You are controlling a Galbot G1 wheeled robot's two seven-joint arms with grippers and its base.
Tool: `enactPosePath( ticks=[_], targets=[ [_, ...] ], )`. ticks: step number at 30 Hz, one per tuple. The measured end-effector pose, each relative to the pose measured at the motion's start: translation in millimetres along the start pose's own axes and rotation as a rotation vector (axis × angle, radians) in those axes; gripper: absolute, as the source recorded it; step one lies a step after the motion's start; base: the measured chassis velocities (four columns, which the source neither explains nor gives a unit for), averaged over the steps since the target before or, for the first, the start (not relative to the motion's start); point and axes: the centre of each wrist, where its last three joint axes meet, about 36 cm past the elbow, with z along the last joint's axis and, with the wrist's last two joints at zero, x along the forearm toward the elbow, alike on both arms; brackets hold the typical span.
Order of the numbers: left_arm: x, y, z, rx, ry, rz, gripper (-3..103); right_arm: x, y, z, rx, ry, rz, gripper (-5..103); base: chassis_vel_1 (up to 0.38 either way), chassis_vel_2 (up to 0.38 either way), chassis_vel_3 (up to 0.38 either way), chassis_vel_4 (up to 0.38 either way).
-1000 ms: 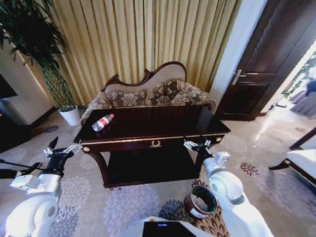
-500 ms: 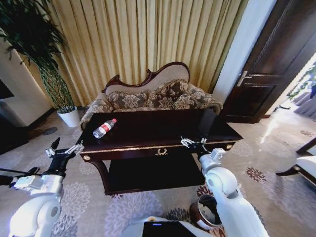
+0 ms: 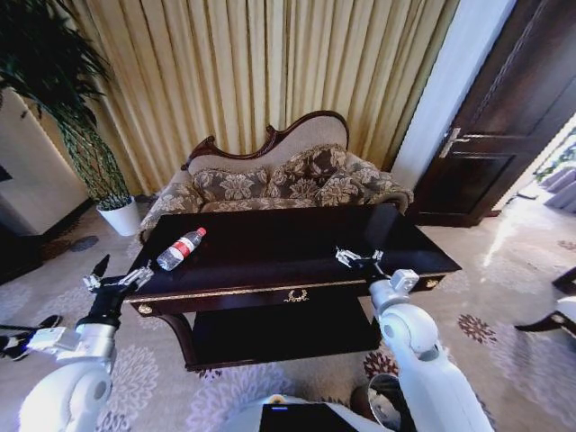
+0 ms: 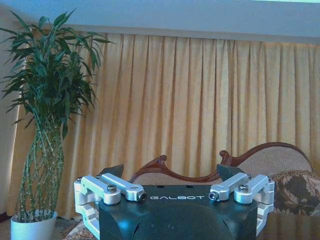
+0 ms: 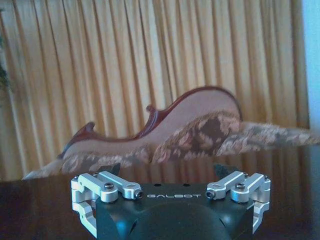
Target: Move to the front of the table and place the trash on the table into the trash bin.
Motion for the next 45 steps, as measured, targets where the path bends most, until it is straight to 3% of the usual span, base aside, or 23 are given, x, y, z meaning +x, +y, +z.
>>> enactPosePath(
  ticks=[12, 19, 22, 23, 24, 26, 32, 37, 40, 42, 43, 45],
  targets=[
    [-7.1, 5.9, -9.1, -0.003, 0.047, -0.004, 100, -5.0, 15.6, 1.8, -0.013, 0.02, -0.042, 100, 0.0, 0.0, 0.0, 0.0],
    [-44.2, 42.2, -33.2, -0.015, 0.065, 0.042, 100, -5.9, -2.3, -2.5, -0.013, -0.001, 0.007, 100, 0.0, 0.0, 0.0, 0.0],
    [-67.8, 46.1, -46.6, 0.09, 0.122, 0.075, 100, -5.6, -14.4, -6.8, -0.017, -0.016, 0.035, 100, 0.0, 0.0, 0.0, 0.0],
    [-67.8, 46.1, -46.6, 0.09, 0.122, 0.075, 100, -5.6, -14.4, -6.8, -0.017, -0.016, 0.035, 100, 0.0, 0.0, 0.0, 0.0],
    [-75.6, 46.0, -51.4, 0.13, 0.168, 0.08, 100, -5.7, -18.1, -7.5, -0.018, -0.022, 0.043, 100, 0.0, 0.0, 0.0, 0.0],
    [-79.5, 46.6, -53.2, 0.14, 0.185, 0.08, 100, -5.5, -19.5, -7.3, -0.019, -0.025, 0.047, 100, 0.0, 0.0, 0.0, 0.0],
    [-112.4, 62.5, -62.7, 0.18, 0.319, 0.109, 100, -1.7, -24.3, -0.2, -0.034, -0.025, 0.073, 100, 0.0, 0.0, 0.0, 0.0],
    [-121.3, 62.6, -64.8, 0.162, 0.357, 0.105, 100, -3.2, -22.9, 4.7, -0.043, -0.018, 0.074, 100, 0.0, 0.0, 0.0, 0.0],
    [-128.4, 60.3, -64.1, 0.094, 0.428, 0.092, 100, -6.0, -20.2, 13.3, -0.042, -0.005, 0.08, 100, 0.0, 0.0, 0.0, 0.0],
    [-130.1, 59.8, -64.0, 0.082, 0.445, 0.088, 100, -6.4, -19.7, 14.9, -0.041, -0.005, 0.082, 100, 0.0, 0.0, 0.0, 0.0],
    [-135.1, 57.9, -64.1, 0.05, 0.5, 0.068, 100, -6.7, -18.4, 19.4, -0.04, -0.007, 0.092, 100, 0.0, 0.0, 0.0, 0.0],
    [-139.5, 56.6, -65.5, 0.032, 0.536, 0.055, 100, -6.2, -18.0, 22.6, -0.04, -0.006, 0.098, 100, 0.0, 0.0, 0.0, 0.0]
  ],
)
